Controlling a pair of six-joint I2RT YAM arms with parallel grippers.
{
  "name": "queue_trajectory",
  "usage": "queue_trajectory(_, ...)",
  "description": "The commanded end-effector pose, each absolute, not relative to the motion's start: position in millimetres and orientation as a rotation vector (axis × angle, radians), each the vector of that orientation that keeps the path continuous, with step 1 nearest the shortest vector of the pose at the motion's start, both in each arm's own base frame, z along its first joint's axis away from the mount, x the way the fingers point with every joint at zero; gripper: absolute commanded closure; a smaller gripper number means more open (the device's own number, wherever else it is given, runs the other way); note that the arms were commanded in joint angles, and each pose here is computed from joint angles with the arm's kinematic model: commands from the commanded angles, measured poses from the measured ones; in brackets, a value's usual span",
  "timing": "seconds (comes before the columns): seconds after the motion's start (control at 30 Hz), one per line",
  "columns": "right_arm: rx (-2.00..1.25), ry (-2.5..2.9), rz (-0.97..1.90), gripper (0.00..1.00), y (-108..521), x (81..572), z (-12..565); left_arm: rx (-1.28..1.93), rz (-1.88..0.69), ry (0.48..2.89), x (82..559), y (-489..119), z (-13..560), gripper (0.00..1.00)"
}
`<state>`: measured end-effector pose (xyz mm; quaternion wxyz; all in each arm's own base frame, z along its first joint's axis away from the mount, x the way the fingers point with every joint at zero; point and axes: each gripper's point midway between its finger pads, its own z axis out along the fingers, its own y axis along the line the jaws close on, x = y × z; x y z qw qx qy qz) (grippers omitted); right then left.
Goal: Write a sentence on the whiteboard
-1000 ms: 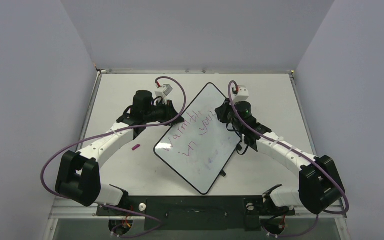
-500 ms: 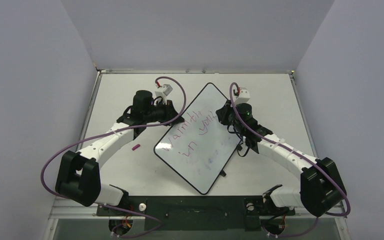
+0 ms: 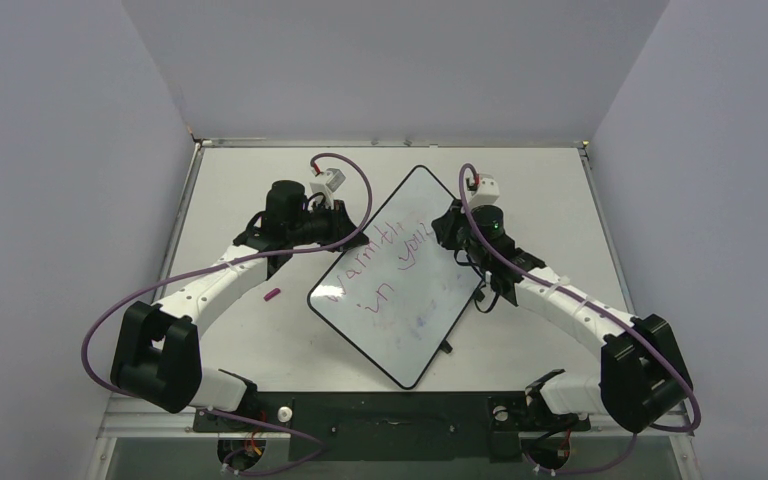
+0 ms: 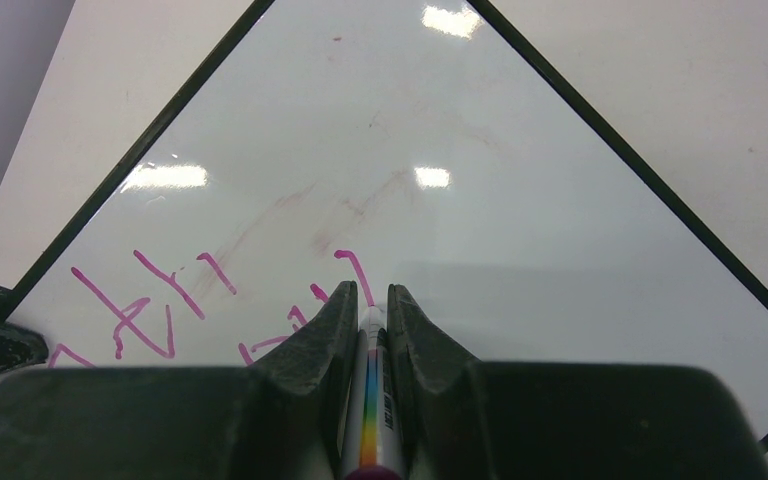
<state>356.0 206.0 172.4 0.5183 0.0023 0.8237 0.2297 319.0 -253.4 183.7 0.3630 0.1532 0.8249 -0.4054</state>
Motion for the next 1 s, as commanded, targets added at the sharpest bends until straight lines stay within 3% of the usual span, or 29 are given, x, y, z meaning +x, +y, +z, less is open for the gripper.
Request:
queue_trajectory(0.0,0.013,1.956,0.566,1.00,210,364,187,0.461,-0.936,2.000,336,-246,201,1.00)
queue_trajectory(0.97,-0.004,1.948,0.521,1.00,215,388,203,0.462,-0.938,1.998,337,-247,202,1.00)
